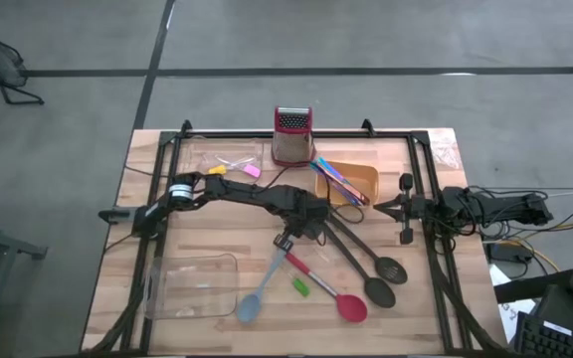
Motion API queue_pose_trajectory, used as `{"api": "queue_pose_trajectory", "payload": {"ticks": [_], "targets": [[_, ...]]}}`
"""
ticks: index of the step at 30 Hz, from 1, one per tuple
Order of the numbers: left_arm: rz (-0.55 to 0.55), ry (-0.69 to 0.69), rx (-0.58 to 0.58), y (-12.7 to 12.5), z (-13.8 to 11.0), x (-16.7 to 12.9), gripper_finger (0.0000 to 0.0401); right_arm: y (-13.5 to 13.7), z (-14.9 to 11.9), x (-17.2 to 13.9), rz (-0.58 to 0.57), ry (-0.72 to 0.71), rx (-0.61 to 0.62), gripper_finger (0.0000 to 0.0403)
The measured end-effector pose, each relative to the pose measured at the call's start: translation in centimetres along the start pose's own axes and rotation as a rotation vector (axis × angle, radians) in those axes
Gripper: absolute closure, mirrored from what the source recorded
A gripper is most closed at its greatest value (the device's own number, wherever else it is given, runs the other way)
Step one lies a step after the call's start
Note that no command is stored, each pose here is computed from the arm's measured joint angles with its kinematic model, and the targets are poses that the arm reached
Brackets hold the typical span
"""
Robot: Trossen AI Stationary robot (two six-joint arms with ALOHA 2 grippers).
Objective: Pick & Place Kitchen Items
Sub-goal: Put the orange spatula into the top transparent bin
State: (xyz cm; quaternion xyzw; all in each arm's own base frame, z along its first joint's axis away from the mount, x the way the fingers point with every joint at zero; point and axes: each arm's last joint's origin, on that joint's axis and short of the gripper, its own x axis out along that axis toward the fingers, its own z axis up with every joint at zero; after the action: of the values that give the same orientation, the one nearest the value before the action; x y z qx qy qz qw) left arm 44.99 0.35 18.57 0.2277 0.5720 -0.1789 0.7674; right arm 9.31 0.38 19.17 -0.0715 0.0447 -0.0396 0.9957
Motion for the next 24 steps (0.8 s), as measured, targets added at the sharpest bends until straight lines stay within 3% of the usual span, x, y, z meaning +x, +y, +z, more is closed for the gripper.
{"api": "queue_pose_trajectory", "payload": {"ticks": [14,19,24], "targets": [[-0.016,-0.009,-0.031,-0.1,-0.5,0.8,0.0165,0.0,0.0,0.0,0.0,0.0,0.0,0.0394],[-0.034,-0.035,-0.024,-0.2,-1.1,1.8,0.0152,0.0,0.0,0.0,0.0,0.0,0.0,0.0394],[-0.07,-0.079,-0.035,-0.1,-1.7,2.6,0.0179,0.0,0.0,0.0,0.0,0.0,0.0,0.0394]]}}
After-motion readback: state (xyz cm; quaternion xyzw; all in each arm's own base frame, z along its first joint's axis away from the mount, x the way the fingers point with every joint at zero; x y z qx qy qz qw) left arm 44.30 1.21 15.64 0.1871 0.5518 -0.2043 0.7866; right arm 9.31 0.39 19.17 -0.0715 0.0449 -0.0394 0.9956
